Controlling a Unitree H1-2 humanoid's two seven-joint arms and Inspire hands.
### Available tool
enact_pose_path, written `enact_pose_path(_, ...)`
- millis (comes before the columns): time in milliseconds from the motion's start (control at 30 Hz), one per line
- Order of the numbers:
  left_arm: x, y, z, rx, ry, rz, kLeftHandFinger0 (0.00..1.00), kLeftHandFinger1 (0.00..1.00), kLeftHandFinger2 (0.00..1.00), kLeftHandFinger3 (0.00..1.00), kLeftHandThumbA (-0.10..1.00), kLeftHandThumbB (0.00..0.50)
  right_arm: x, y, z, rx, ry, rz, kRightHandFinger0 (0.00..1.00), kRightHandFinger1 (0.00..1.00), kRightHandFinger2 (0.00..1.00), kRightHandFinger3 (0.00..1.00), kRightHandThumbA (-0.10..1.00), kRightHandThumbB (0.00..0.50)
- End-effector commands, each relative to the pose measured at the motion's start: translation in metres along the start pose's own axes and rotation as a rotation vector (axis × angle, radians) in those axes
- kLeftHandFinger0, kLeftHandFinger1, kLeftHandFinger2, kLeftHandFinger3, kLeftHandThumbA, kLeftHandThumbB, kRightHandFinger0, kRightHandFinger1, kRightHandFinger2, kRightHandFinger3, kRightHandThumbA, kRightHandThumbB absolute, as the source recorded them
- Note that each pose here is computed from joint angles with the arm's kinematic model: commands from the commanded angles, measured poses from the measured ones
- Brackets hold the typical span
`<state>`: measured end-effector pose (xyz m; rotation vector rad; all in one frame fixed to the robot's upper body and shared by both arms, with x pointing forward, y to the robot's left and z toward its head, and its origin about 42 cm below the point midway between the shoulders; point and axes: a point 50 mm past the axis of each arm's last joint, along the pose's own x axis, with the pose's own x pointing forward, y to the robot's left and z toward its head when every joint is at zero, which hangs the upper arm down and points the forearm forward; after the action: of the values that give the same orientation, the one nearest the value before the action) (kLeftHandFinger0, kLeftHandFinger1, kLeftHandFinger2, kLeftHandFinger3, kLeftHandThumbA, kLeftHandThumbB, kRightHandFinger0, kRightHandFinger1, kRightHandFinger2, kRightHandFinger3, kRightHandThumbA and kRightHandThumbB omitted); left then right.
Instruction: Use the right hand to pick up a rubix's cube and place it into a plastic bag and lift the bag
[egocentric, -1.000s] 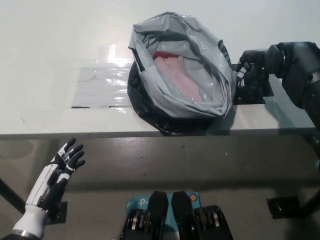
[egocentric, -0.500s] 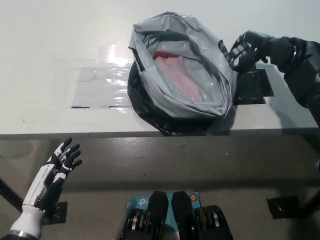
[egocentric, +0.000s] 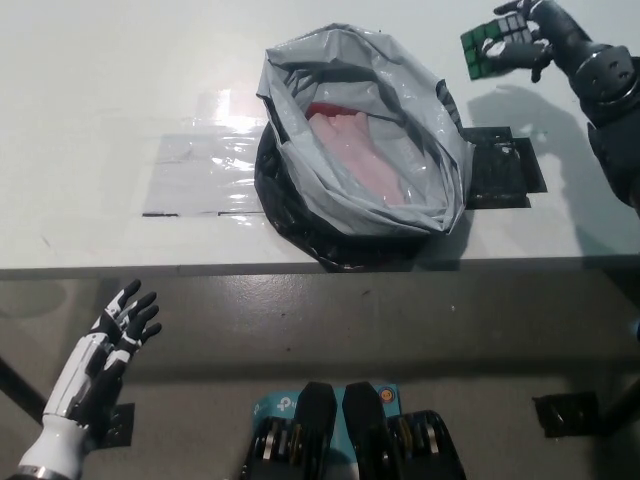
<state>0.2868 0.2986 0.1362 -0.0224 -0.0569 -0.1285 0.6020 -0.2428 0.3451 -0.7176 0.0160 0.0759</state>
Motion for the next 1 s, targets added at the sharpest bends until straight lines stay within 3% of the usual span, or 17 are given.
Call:
enact_pose_path(0,-0.005,0.005,0.008,0.01,-0.045,0.02,1.0,1.0,1.0,1.0,0.71,0.181,0.001,-0.058,0.079,0.131,-0.25,-0.225,0.0,0.46,0.85,0.76,-0.1,0.181)
enact_pose_path(100,-0.006,0.004,0.007,-0.003,-0.041,0.023,1.0,1.0,1.0,1.0,0.7,0.174,0.0,-0.057,0.102,0.142,-0.295,-0.238,0.04,0.52,0.88,0.79,-0.1,0.157)
enact_pose_path(167,-0.006,0.004,0.007,-0.003,-0.038,0.023,1.0,1.0,1.0,1.0,0.7,0.169,0.0,-0.055,0.113,0.144,-0.321,-0.234,0.05,0.48,0.87,0.8,-0.1,0.145)
enact_pose_path(267,-0.007,0.004,0.005,-0.006,-0.033,0.024,1.0,1.0,1.0,1.0,0.69,0.167,-0.005,-0.043,0.136,0.123,-0.409,-0.209,0.01,0.49,0.9,0.95,-0.1,0.134)
enact_pose_path(333,-0.008,0.003,0.005,-0.003,-0.032,0.021,1.0,1.0,1.0,1.0,0.7,0.166,-0.013,-0.029,0.152,0.104,-0.483,-0.18,0.02,0.53,0.92,0.97,-0.1,0.145)
enact_pose_path(500,-0.007,0.003,0.007,-0.005,-0.033,0.021,1.0,1.0,1.0,1.0,0.69,0.174,-0.025,-0.012,0.168,0.111,-0.597,-0.134,0.0,0.52,0.9,0.95,-0.1,0.152)
enact_pose_path(667,-0.007,0.004,0.007,0.002,-0.036,0.017,1.0,1.0,1.0,1.0,0.7,0.177,-0.037,0.022,0.178,0.059,-0.682,-0.061,0.0,0.42,0.76,0.85,-0.1,0.157)
enact_pose_path(833,-0.007,0.004,0.008,0.003,-0.034,0.016,1.0,1.0,1.0,1.0,0.69,0.185,-0.041,0.048,0.173,0.064,-0.66,-0.013,0.0,0.41,0.78,0.83,-0.1,0.161)
enact_pose_path(867,-0.007,0.004,0.008,-0.003,-0.035,0.016,1.0,1.0,1.0,1.0,0.69,0.185,-0.041,0.053,0.17,0.065,-0.672,-0.003,0.02,0.41,0.76,0.76,-0.1,0.203)
enact_pose_path(900,-0.007,0.004,0.008,-0.004,-0.035,0.016,1.0,1.0,1.0,1.0,0.69,0.185,-0.041,0.054,0.169,0.065,-0.675,0.0,0.02,0.41,0.76,0.76,-0.1,0.203)
enact_pose_path(967,-0.006,0.004,0.008,-0.002,-0.035,0.017,1.0,1.0,1.0,1.0,0.68,0.187,-0.039,0.069,0.157,0.07,-0.648,0.022,0.0,0.43,0.83,0.82,-0.1,0.158)
